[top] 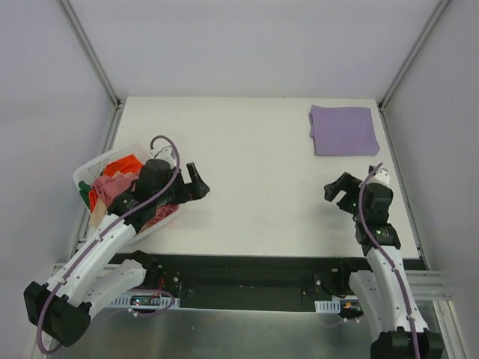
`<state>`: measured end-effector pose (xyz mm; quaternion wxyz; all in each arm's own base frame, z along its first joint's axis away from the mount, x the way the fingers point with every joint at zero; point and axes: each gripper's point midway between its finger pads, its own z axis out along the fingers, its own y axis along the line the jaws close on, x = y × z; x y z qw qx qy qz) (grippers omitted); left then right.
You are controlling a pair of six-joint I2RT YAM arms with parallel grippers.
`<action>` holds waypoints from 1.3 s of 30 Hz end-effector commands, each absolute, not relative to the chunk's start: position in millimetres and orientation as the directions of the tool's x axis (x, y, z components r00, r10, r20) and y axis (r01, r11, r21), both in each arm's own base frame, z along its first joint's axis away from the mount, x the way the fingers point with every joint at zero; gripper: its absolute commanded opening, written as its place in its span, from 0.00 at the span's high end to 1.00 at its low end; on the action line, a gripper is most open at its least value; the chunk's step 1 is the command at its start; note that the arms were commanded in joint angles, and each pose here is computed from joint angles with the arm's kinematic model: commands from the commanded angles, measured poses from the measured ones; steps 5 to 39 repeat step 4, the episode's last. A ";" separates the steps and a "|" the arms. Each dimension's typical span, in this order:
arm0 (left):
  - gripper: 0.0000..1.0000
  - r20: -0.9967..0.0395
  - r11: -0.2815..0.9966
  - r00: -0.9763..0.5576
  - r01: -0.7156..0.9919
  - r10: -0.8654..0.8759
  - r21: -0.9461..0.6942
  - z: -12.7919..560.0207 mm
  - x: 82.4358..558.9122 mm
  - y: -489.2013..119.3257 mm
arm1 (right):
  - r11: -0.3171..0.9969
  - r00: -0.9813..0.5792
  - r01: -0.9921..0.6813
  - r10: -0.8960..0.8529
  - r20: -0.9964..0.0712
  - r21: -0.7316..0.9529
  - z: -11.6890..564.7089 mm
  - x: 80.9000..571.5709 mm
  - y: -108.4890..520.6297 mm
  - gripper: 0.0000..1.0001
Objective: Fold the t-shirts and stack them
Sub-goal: Put the neatly folded tshirt into the corner of the board with the right arm
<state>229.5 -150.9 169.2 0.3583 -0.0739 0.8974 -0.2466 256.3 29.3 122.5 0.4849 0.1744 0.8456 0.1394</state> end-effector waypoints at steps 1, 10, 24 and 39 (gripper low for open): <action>0.01 -0.667 0.856 -0.674 0.099 -0.318 -0.508 181.4 226.7 -148.8 | 0.892 -0.352 0.111 0.448 -0.822 0.439 148.6 265.7 29.2 0.04; 0.01 -0.687 0.858 -0.646 0.095 -0.333 -0.505 183.7 224.2 -142.4 | 0.901 -0.321 0.112 0.432 -0.843 0.419 156.3 265.7 24.5 0.04; 0.01 -0.687 0.858 -0.646 0.095 -0.333 -0.505 183.7 224.2 -142.4 | 0.901 -0.321 0.112 0.432 -0.843 0.419 156.3 265.7 24.5 0.04; 0.01 -0.687 0.858 -0.646 0.095 -0.333 -0.505 183.7 224.2 -142.4 | 0.901 -0.321 0.112 0.432 -0.843 0.419 156.3 265.7 24.5 0.04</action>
